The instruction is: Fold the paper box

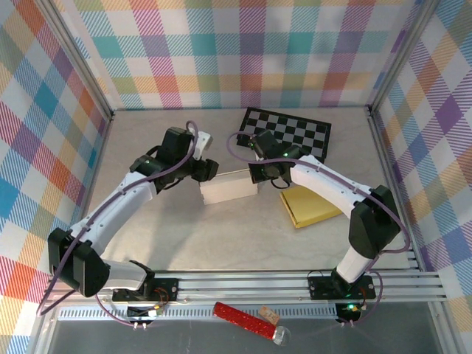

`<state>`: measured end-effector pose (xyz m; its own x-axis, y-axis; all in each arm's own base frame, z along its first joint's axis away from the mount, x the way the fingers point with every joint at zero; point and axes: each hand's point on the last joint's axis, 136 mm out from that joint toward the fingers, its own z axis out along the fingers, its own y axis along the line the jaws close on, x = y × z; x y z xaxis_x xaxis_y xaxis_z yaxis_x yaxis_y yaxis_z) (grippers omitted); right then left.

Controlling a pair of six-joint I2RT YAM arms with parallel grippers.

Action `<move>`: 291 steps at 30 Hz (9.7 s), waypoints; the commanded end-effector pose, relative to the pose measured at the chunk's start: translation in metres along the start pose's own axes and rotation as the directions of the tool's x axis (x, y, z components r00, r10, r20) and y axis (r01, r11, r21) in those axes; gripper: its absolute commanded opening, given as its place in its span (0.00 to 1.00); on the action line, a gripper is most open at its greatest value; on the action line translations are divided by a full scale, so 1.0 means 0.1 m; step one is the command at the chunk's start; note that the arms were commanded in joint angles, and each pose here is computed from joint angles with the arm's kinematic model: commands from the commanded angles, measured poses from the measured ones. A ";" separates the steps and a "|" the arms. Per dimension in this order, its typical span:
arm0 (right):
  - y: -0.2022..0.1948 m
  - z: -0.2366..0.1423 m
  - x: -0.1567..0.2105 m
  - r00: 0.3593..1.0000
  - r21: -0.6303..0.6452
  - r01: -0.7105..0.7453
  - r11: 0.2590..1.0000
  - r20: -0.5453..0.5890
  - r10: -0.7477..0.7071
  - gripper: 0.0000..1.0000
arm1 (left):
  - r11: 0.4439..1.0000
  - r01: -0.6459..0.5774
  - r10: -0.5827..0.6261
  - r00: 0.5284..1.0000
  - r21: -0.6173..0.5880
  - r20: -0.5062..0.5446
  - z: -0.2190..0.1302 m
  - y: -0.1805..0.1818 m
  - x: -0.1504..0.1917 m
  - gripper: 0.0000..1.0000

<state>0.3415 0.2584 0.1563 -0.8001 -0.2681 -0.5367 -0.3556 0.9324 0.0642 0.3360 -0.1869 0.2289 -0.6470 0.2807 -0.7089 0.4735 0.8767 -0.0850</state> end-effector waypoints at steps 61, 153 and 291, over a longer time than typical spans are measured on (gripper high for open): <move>0.04 0.08 0.12 0.997 0.009 0.001 1.000 -0.075 0.000 0.00 | 0.963 0.258 -0.268 0.873 -0.081 -0.408 0.24 0.19 0.80 0.19; 0.22 -0.51 0.22 0.861 -0.138 -0.500 0.855 -0.184 0.474 0.53 | 0.933 0.282 -0.355 0.826 -0.225 -0.438 0.27 0.10 1.12 0.00; -0.07 -0.29 0.20 0.335 -0.021 -0.941 0.338 -0.207 0.919 0.61 | 0.607 0.783 -0.773 0.544 -0.133 -0.325 0.34 0.16 1.43 0.09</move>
<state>0.3147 0.2473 0.1494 -0.7410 0.6647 0.0958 0.6054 0.5995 0.5235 0.3026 -0.1641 0.1419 -0.8924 -0.4060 -0.1972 -0.2021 0.7501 -0.6297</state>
